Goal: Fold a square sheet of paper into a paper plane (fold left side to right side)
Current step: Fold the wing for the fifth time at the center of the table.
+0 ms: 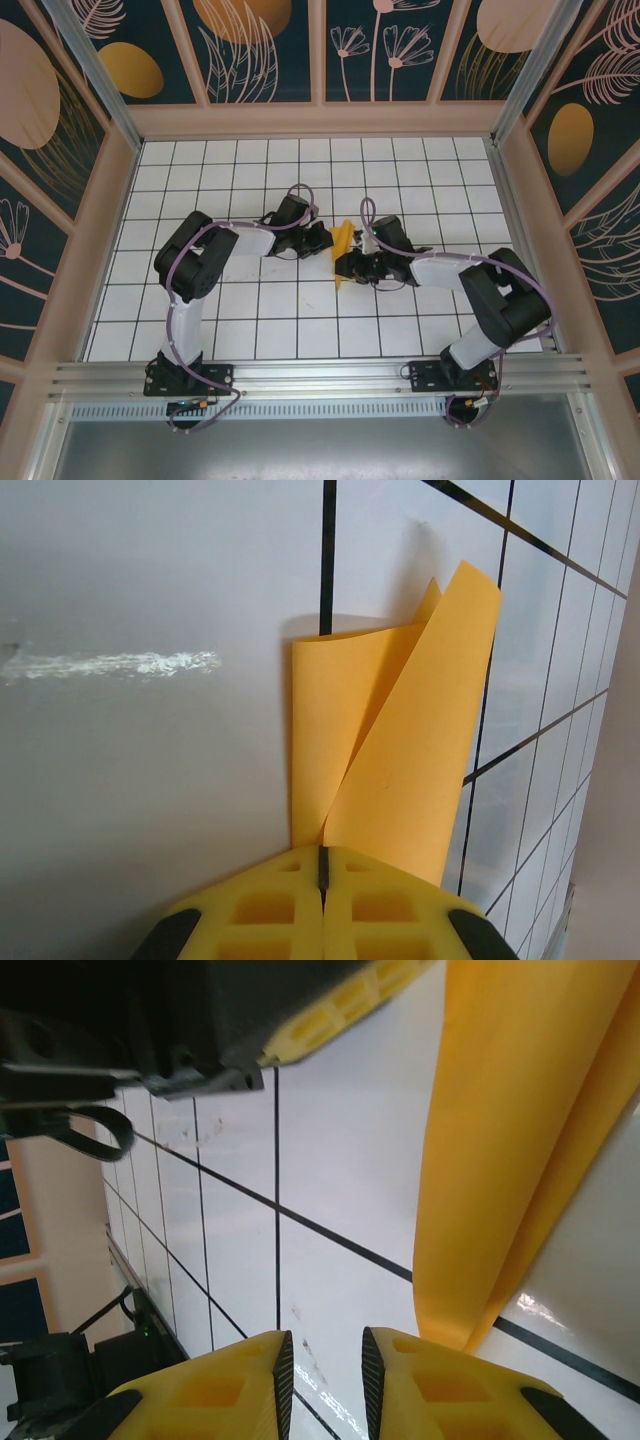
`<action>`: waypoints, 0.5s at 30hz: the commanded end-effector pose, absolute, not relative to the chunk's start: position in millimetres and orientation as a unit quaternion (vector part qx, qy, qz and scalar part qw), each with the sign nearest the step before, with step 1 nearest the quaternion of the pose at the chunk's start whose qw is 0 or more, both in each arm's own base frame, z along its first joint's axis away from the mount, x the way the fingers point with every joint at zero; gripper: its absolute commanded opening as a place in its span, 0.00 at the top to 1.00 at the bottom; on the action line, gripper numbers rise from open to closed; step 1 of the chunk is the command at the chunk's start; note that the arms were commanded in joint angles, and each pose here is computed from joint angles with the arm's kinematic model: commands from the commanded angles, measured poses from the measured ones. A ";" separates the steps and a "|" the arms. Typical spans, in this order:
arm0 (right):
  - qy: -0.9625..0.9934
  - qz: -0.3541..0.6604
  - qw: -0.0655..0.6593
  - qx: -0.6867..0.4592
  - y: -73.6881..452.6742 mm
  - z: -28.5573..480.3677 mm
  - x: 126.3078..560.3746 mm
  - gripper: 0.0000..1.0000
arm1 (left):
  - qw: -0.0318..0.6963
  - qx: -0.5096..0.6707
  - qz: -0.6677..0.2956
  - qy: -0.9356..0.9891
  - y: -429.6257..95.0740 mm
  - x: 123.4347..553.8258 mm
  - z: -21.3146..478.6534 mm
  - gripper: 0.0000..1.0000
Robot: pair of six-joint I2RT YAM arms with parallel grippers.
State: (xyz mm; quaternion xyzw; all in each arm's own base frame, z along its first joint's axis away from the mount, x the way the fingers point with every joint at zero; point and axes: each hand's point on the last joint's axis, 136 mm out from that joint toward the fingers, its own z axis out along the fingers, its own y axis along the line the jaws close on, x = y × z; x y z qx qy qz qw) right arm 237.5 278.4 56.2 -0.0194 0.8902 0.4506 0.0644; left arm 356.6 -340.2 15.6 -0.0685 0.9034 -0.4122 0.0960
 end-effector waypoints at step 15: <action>0.890 0.455 0.025 -0.024 294.5 34.8 226.3 0.72 | 0.093 -0.080 -0.368 0.922 -326.0 357.8 -18.7 0.93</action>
